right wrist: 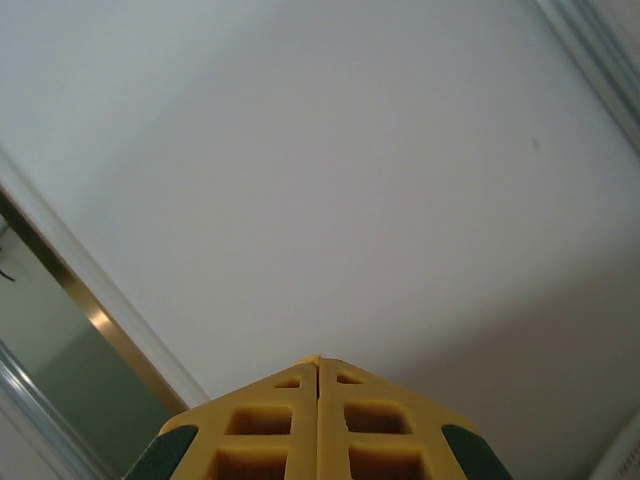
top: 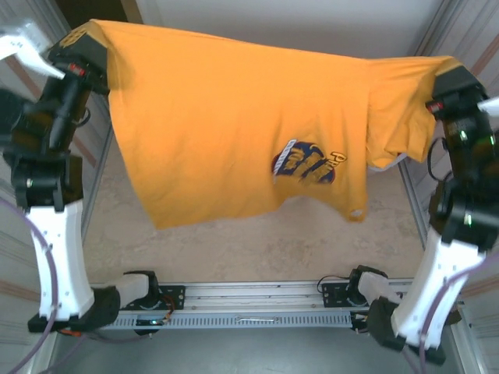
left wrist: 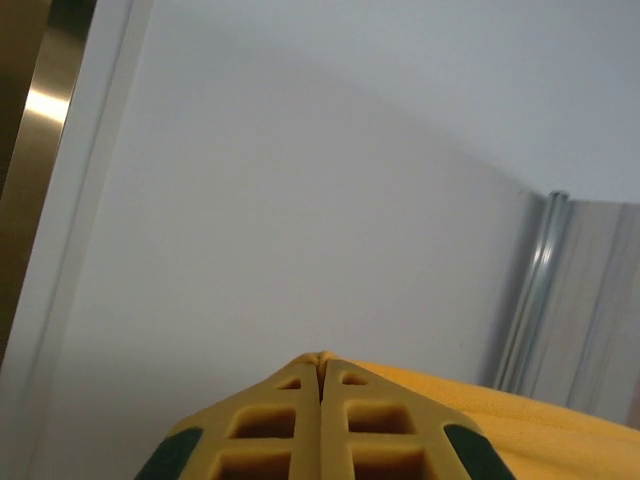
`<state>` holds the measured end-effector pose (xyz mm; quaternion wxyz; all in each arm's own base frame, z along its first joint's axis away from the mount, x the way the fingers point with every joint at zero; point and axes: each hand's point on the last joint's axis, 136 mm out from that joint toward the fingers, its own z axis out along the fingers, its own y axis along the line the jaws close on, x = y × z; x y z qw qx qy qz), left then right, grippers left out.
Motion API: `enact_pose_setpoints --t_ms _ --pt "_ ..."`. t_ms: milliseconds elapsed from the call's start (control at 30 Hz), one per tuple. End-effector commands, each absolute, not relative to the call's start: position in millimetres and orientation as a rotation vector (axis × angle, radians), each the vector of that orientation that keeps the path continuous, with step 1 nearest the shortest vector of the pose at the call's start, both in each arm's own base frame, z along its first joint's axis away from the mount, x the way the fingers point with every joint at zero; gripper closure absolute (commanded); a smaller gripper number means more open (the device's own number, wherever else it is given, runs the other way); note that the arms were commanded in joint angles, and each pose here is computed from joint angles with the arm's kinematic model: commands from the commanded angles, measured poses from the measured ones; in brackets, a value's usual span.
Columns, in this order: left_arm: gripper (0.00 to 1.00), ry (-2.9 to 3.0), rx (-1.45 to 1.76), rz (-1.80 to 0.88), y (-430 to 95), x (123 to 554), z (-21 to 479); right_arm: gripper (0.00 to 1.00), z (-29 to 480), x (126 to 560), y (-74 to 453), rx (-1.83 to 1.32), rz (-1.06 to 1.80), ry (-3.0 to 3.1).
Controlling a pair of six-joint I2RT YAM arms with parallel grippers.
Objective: Fold the inside-out t-shirt
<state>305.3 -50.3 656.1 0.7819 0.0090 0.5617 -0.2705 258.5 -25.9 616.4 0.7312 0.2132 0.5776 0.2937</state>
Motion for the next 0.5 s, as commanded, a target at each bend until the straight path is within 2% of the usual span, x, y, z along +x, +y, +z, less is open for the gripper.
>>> enact_pose_setpoints --t_ms 0,100,367,467 --pt "1.00 1.641 -0.167 -0.695 -26.2 411.0 528.1 1.00 543.4 328.4 -46.1 0.618 0.691 1.479" --pt "1.00 1.675 -0.179 -0.731 -22.6 417.5 511.6 1.00 541.9 323.9 -43.5 0.601 0.678 1.495" --pt "1.00 1.615 -0.104 -0.748 -35.9 373.0 532.2 1.00 572.5 278.2 -27.9 0.529 0.660 1.431" --pt "1.00 1.629 -0.084 -0.766 -41.4 362.2 528.8 1.00 557.1 277.8 -19.0 0.533 0.711 1.458"
